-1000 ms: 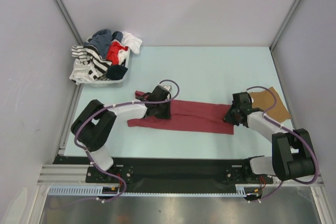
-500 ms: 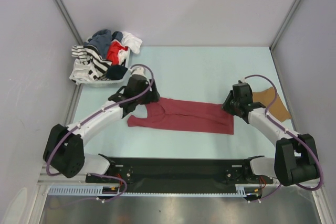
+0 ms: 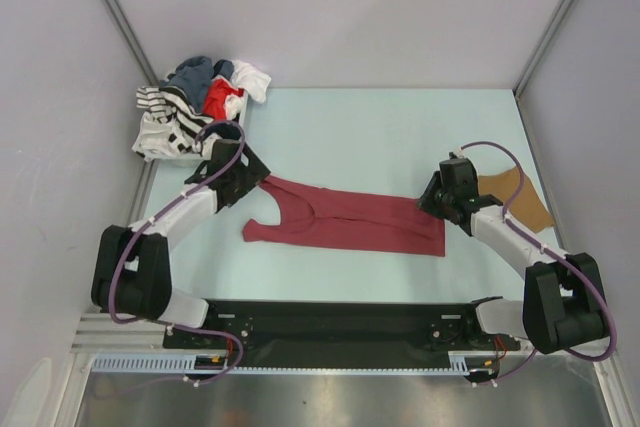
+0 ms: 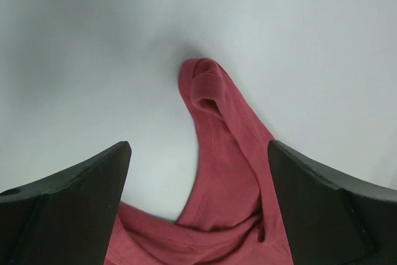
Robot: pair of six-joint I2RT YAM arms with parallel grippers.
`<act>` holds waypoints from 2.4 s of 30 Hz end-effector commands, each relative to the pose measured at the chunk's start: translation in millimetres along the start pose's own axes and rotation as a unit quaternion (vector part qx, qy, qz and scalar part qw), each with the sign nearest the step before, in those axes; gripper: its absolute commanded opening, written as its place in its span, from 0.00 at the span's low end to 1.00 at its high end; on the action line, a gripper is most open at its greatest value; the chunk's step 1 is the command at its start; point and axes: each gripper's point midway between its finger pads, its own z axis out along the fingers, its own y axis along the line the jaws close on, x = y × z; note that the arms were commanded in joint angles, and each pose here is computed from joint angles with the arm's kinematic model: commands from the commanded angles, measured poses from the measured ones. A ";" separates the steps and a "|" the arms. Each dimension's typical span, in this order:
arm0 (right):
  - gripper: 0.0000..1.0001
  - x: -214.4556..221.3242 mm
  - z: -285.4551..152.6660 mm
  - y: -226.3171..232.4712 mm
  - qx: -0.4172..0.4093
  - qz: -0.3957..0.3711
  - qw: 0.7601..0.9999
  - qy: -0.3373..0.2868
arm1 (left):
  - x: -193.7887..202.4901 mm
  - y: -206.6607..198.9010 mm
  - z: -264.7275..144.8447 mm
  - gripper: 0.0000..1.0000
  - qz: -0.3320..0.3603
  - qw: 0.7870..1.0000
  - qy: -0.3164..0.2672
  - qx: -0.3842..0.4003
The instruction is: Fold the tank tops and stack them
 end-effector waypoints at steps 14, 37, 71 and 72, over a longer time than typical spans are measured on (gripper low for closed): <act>0.27 -9.1 -1.5 13.2 -0.029 -0.006 0.999 -0.021 | 0.7 -13.3 58.0 0.88 -0.180 0.984 0.003 0.011; 0.27 1.9 -5.7 13.3 -0.045 -0.004 0.999 -0.011 | 25.4 5.6 72.2 0.00 -0.208 0.978 -0.003 0.032; 0.20 27.2 26.9 -32.5 0.062 0.042 0.997 0.032 | 29.5 54.8 42.9 0.56 -0.163 0.984 -0.066 -0.002; 0.20 26.8 25.9 -33.5 0.064 0.043 0.997 0.031 | 26.7 55.9 40.7 0.57 -0.165 0.984 -0.073 -0.003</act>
